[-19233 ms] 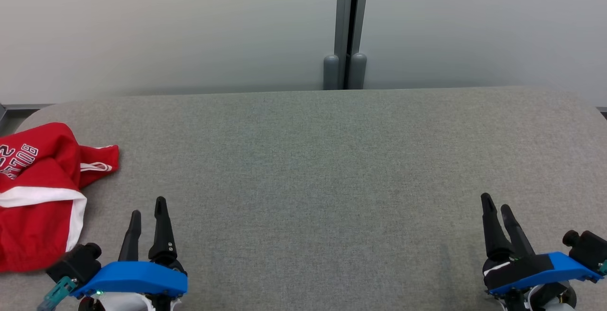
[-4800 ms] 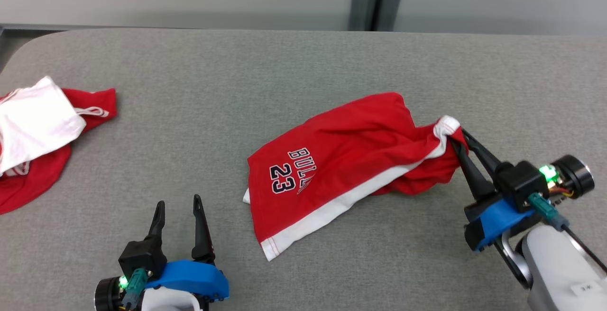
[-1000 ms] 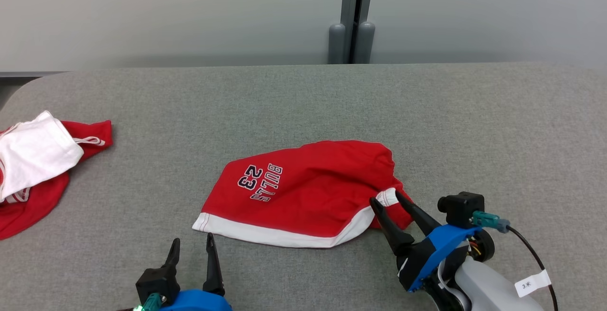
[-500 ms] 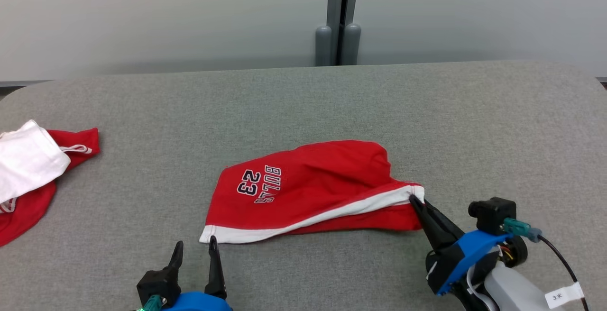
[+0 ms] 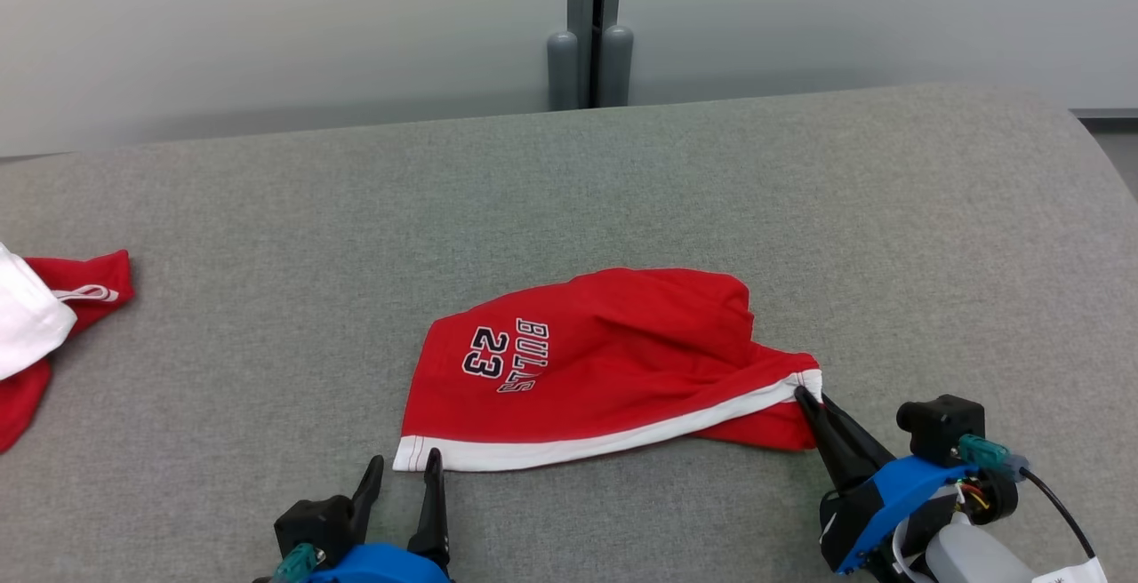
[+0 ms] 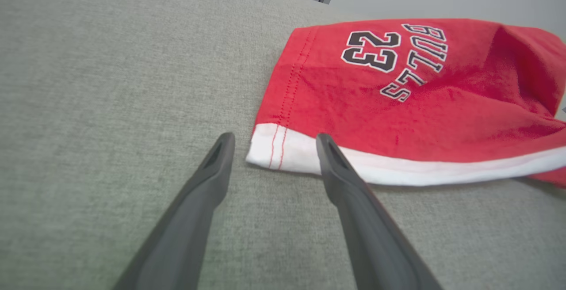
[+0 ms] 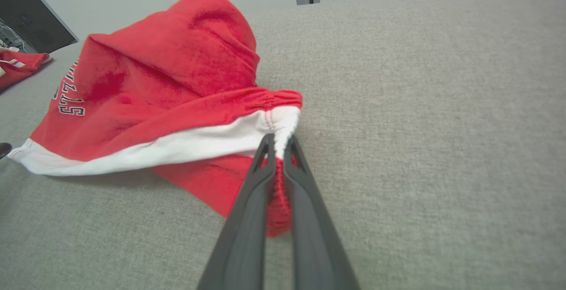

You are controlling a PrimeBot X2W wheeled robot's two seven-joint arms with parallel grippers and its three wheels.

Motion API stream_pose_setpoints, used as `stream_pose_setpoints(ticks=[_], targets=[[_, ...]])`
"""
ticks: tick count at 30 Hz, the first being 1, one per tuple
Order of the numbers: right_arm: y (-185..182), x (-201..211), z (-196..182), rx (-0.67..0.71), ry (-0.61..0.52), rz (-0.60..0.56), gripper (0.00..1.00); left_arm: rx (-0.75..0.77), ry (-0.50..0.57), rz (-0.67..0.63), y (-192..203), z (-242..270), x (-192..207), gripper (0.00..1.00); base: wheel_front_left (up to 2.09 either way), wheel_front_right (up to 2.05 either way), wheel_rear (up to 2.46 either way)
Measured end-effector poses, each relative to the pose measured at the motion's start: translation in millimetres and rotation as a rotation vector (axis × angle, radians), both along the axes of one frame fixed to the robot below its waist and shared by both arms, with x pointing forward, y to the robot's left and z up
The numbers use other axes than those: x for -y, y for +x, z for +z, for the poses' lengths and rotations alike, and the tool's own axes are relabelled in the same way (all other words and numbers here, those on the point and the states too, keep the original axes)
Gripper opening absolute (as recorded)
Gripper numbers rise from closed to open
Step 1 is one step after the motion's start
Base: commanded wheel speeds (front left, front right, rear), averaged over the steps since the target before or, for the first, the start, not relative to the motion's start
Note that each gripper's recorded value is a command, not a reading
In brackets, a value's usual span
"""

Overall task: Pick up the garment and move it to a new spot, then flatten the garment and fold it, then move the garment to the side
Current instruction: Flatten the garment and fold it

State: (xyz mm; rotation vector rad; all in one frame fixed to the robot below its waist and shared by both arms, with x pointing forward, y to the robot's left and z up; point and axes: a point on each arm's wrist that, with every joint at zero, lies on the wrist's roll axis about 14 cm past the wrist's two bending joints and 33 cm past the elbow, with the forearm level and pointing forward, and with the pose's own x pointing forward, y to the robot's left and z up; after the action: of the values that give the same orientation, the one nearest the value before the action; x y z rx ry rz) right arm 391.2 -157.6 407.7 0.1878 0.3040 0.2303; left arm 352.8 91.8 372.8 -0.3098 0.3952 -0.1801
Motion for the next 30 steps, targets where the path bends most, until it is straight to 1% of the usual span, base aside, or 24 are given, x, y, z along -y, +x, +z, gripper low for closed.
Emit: stream_pose_setpoints(ticks=[8, 9, 10, 11, 13, 17, 20, 24, 30], targets=[[2.9, 2.0, -3.3, -0.004, -0.003, -0.010, 0.00, -0.046, 0.002, -0.026, 8.9, -14.0, 9.0, 1.00, 0.00, 0.00, 0.00], [3.2, 1.9, -3.1, -0.003, -0.002, -0.011, 0.00, -0.054, 0.008, -0.028, 8.7, -16.4, 9.5, 0.89, 0.00, 0.00, 0.00], [3.3, 2.1, -3.6, -0.004, -0.002, -0.012, 0.00, -0.057, 0.008, -0.031, 9.2, -17.4, 10.2, 0.67, 0.00, 0.00, 0.00], [3.5, 2.7, -3.8, -0.004, -0.004, -0.013, 0.00, -0.058, 0.009, -0.031, 9.8, -17.9, 10.6, 0.42, 0.00, 0.00, 0.00], [4.0, 3.5, -4.2, -0.004, -0.005, -0.015, 0.00, -0.068, 0.018, -0.031, 9.0, -21.0, 10.2, 0.00, 0.00, 0.00, 0.00], [8.9, 4.3, 1.8, 0.016, 0.004, -0.024, 0.00, -0.064, 0.019, -0.030, 10.1, -19.9, 10.4, 0.00, 0.00, 0.00, 0.00], [18.6, 1.1, 24.9, 0.090, 0.024, -0.025, 0.00, 0.003, 0.011, -0.014, 20.2, -0.7, 7.7, 0.00, 0.00, 0.00, 0.00], [31.1, -8.5, 76.3, 0.245, 0.058, -0.007, 0.00, 0.204, 0.004, 0.027, 48.1, 59.4, -3.2, 0.00, 0.00, 0.00, 0.00], [37.8, -18.5, 167.8, 0.503, 0.057, 0.052, 0.00, 0.573, 0.044, 0.039, 78.6, 178.6, -20.4, 0.00, 0.00, 0.00, 0.00]])
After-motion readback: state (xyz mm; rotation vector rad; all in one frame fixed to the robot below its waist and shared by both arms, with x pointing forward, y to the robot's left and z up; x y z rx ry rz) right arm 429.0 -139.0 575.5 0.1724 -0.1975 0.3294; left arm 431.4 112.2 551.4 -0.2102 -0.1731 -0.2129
